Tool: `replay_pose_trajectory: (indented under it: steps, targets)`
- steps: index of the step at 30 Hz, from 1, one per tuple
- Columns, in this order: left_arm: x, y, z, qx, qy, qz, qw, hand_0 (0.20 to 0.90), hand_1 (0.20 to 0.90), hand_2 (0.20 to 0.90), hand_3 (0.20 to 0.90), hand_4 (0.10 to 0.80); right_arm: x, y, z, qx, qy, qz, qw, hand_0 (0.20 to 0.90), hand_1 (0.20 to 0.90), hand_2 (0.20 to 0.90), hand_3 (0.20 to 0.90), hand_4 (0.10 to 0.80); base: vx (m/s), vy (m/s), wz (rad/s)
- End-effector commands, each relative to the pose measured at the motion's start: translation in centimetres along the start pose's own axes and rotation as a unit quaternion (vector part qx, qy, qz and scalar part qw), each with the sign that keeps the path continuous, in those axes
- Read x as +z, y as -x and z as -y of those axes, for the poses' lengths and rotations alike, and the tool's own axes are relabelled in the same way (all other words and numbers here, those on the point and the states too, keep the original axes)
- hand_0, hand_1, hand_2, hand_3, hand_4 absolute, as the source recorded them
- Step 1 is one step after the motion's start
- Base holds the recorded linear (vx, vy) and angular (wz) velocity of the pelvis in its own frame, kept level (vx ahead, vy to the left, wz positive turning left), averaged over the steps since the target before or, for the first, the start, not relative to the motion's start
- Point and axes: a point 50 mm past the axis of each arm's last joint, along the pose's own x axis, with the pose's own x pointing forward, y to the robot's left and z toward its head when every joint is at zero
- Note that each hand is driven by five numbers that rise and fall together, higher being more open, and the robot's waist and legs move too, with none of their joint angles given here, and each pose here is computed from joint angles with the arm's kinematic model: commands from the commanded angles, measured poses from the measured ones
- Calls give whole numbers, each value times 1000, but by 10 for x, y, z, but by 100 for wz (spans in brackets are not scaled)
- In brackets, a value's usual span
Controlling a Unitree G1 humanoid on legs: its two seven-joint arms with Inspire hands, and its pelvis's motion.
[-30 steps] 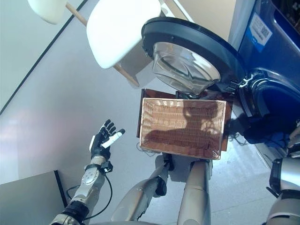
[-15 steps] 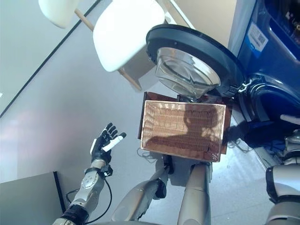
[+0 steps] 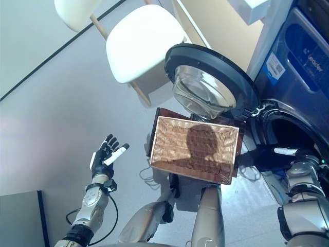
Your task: Pick up the clothes and place them into the washing machine
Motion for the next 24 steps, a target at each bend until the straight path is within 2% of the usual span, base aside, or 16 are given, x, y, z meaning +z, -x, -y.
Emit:
replay_pose_trajectory:
  steps: [1,3,13,24]
  targets:
    - [27,-6,-30,41,-29,66,997,900,900,900,900,800,40,2,-2,4,134,148,980,900,900,900,900,800,-22,14,-5]
    - [30,-7,-31,42,-32,71,996,900,900,900,900,800,40,2,-2,4,188,161,969,900,900,900,900,800,-17,10,-3]
    - [39,-12,-28,47,-30,88,995,900,900,900,900,800,38,7,-21,33,292,176,940,900,900,900,900,800,-33,0,-4]
    - [35,-14,-25,60,-26,80,995,900,900,900,900,800,14,18,-52,55,267,119,955,900,900,900,900,800,7,5,-5]
